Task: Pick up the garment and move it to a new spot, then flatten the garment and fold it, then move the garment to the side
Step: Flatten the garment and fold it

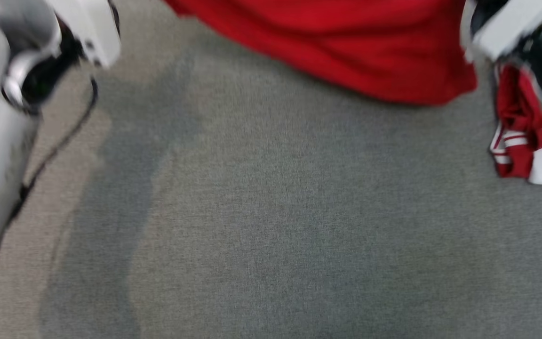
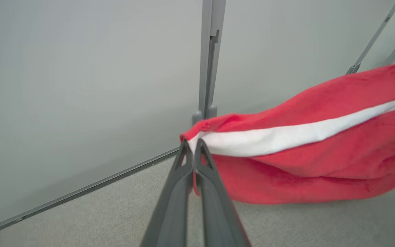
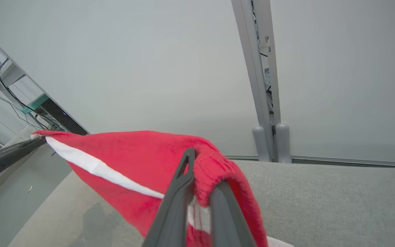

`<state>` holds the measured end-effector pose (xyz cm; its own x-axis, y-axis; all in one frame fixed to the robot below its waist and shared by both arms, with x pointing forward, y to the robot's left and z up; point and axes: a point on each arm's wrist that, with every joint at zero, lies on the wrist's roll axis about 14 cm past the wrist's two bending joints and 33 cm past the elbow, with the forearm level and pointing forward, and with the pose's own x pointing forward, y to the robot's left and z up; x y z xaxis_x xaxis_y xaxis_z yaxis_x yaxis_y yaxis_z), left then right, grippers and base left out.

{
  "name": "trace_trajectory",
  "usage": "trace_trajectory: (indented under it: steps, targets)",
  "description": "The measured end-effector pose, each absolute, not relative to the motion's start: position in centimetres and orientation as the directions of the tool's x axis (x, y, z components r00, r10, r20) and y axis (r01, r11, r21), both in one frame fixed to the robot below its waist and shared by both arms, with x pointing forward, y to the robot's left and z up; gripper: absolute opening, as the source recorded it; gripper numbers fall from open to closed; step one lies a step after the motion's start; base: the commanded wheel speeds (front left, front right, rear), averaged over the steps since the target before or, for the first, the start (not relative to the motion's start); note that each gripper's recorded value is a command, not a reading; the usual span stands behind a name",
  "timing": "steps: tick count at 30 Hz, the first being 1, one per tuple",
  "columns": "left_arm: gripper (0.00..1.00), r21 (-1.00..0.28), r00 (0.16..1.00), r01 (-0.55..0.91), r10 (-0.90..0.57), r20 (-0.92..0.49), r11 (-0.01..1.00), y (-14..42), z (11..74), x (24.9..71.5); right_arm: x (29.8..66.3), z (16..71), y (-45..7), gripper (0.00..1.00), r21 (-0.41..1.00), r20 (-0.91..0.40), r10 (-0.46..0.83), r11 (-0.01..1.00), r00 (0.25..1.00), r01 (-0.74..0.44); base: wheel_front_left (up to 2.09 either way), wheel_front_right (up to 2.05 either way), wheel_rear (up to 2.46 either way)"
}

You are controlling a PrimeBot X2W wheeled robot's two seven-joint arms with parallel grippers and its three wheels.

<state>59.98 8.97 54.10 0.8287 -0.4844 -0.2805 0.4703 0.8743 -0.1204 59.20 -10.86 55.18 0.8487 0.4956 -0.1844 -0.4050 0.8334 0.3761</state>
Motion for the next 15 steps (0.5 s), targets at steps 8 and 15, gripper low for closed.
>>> trace_trajectory:
  steps: [8, 15]
  targets:
    - [0.00, -0.045, 0.890, 0.418, -0.419, -0.182, 0.907, 9.5, 56.4, 69.4, 67.5, 59.0, -10.4, 0.00, 0.396, 0.012, 0.461, 0.813, 0.887, -0.427, 0.00, 0.00, 0.00]
    - [0.00, -0.006, 0.933, 0.356, -0.356, -0.054, 0.934, 11.0, 60.8, 72.8, 70.5, 64.4, -9.3, 0.00, 0.395, 0.212, 0.433, 0.782, 0.876, -0.482, 0.00, 0.00, 0.00]
